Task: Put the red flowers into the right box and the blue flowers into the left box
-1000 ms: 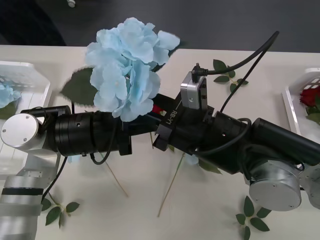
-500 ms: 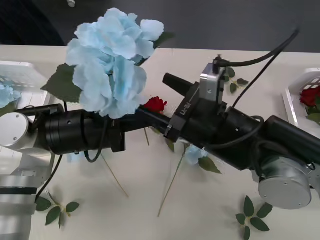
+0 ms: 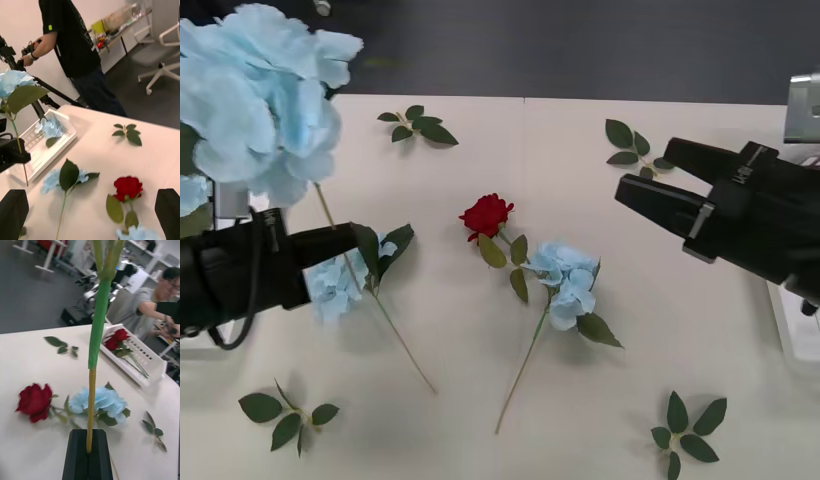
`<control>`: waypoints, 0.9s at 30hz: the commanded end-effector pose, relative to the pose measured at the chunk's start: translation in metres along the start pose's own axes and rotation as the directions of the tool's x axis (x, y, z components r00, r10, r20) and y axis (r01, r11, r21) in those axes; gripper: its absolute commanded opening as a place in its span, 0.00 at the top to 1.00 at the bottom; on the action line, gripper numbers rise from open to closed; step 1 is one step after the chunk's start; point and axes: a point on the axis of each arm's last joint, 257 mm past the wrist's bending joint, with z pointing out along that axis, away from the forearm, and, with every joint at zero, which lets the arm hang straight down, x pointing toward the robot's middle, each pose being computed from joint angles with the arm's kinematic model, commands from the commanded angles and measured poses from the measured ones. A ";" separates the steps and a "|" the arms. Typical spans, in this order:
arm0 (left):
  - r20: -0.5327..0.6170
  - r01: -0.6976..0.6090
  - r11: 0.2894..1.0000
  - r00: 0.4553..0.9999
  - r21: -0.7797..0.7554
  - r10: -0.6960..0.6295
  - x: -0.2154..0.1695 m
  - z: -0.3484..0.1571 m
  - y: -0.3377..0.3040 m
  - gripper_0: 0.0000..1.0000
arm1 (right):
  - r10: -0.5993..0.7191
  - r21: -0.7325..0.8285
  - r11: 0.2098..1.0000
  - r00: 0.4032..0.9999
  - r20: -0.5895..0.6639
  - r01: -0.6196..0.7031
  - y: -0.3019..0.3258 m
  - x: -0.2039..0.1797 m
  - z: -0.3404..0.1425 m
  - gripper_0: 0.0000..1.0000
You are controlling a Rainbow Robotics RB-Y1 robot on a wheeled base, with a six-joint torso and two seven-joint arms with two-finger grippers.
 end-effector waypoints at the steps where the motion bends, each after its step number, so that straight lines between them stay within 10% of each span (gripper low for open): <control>1: -0.028 0.032 0.990 0.999 -0.136 -0.037 0.001 -0.035 0.018 1.00 | 0.156 -0.090 0.982 0.983 -0.097 -0.165 0.039 0.011 -0.006 0.00; 14: -0.046 0.132 0.762 0.977 -0.634 -0.208 0.021 -0.162 0.112 0.99 | 0.542 0.069 0.827 0.758 -0.362 -0.558 0.062 0.070 -0.029 0.00; 27: -0.023 0.133 0.403 0.932 -0.906 -0.361 0.058 -0.261 0.171 0.99 | 0.811 0.310 0.578 0.490 -0.319 -0.755 0.065 0.120 0.000 0.00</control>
